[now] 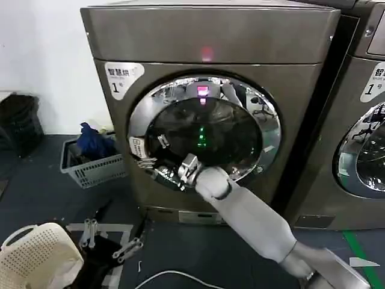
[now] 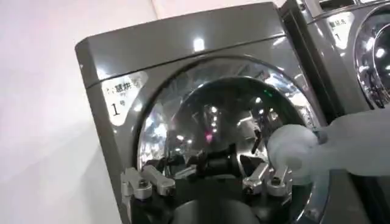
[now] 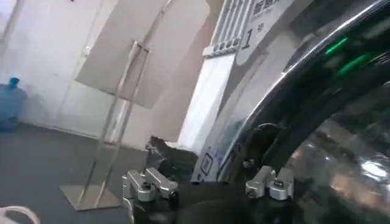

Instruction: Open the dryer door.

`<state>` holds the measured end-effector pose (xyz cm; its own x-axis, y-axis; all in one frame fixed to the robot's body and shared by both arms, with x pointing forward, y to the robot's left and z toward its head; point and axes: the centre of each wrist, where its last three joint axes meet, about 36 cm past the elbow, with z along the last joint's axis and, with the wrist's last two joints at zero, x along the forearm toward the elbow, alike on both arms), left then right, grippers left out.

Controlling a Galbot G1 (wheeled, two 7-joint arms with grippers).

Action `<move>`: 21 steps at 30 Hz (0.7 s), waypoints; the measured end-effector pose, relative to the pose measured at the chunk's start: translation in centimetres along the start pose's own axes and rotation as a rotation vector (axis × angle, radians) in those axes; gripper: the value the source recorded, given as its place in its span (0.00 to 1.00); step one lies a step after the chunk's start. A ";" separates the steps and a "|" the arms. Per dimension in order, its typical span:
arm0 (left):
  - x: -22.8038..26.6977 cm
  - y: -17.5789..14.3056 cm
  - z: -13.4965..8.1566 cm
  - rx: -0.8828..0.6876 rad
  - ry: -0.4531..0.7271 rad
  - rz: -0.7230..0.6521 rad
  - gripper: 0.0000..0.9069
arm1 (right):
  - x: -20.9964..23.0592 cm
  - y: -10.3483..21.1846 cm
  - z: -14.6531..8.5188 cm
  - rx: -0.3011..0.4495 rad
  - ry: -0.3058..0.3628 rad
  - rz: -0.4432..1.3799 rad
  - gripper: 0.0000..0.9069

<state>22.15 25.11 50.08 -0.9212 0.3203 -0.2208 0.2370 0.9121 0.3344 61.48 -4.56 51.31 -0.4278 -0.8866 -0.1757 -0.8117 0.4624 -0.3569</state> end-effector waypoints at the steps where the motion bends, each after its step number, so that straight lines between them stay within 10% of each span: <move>1: 0.0 0.1 0.0 -0.002 -0.001 -0.003 1.00 | 0.0 0.0 0.2 -0.001 -0.010 -0.019 1.00; 21: -0.6 5.1 2.8 -0.048 0.063 -0.034 1.00 | 7.0 -2.3 0.0 -0.085 -0.198 -0.513 1.00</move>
<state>24.76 30.31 49.39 -0.9463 0.2716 -0.1752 0.1920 0.9085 0.3713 60.32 -11.87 50.93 0.1071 -0.9794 -0.1709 -0.9291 -0.0374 -0.3680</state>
